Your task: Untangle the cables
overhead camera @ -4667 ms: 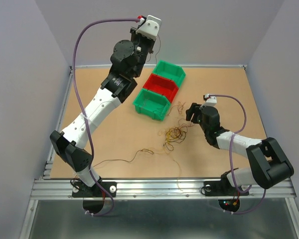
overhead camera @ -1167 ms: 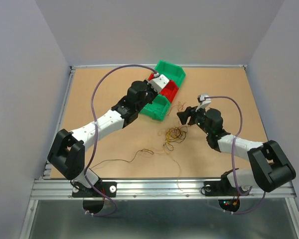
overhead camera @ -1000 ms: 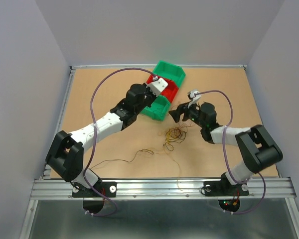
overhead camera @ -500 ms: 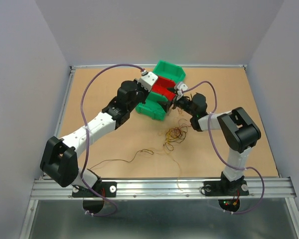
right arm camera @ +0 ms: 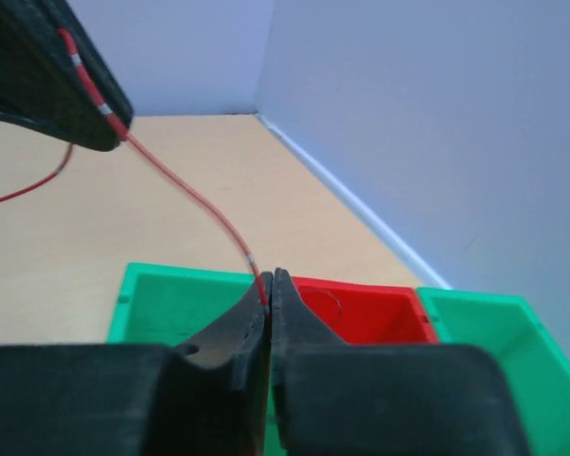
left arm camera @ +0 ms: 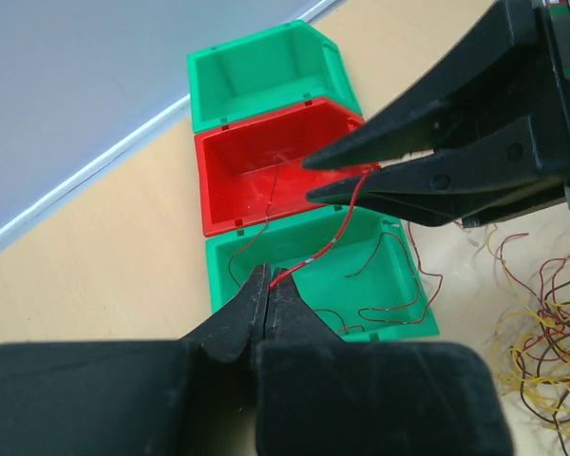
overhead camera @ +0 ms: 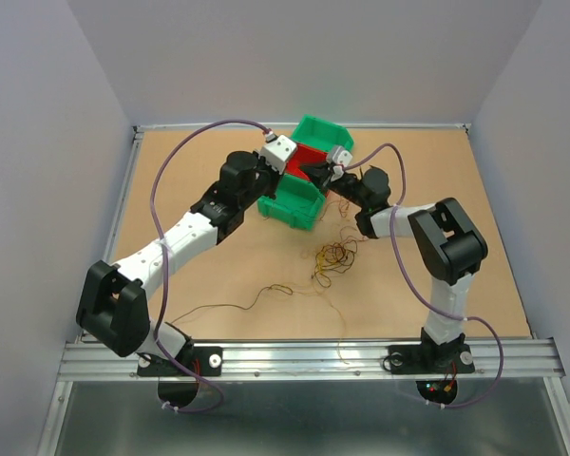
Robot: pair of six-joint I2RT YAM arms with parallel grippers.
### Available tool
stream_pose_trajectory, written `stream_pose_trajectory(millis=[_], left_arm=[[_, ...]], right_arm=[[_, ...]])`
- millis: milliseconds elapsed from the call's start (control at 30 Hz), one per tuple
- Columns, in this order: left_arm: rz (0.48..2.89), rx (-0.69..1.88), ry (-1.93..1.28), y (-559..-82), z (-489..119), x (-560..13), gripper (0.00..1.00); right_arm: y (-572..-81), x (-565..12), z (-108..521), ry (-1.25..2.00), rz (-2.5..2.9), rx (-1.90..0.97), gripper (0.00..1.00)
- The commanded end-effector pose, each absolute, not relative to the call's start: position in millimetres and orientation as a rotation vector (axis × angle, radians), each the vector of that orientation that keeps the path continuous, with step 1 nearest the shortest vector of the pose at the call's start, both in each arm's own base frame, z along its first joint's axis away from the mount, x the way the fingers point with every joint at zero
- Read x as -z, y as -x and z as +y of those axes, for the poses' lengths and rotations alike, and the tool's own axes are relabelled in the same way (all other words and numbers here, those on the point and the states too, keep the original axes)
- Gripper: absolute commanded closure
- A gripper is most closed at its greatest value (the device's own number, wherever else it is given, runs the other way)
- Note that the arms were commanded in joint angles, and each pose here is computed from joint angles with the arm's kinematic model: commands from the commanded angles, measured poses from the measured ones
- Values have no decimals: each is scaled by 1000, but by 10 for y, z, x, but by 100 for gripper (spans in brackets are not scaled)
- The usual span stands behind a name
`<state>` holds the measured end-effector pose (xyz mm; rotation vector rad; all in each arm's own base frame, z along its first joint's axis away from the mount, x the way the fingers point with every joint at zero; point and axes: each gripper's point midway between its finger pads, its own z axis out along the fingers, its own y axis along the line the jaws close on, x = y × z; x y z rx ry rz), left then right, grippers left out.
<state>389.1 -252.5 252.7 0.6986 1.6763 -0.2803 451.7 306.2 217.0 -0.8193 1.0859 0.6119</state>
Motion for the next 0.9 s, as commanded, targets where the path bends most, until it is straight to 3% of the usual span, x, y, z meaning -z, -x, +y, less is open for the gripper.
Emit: stream_pose_trajectory(millis=[0,300,633,867], left_arm=[[1598,318,-629,-3964,-2508,-2919,100],[1701,241,-582,-4367,-2371,-2513,100],[1833,141,-595,-4698,-2403,-1872,100],[1863,106,-514,-4844,-2375,-1672,100]], right_arm=[[-4278,-2422,3153,861,984,-684,99],[-4012,-2291,3135,792,1187,-882,100],[-4461,-1545,3321,746,1668,-919,99],[-4823,-686,3389,669,2013,-911,99]])
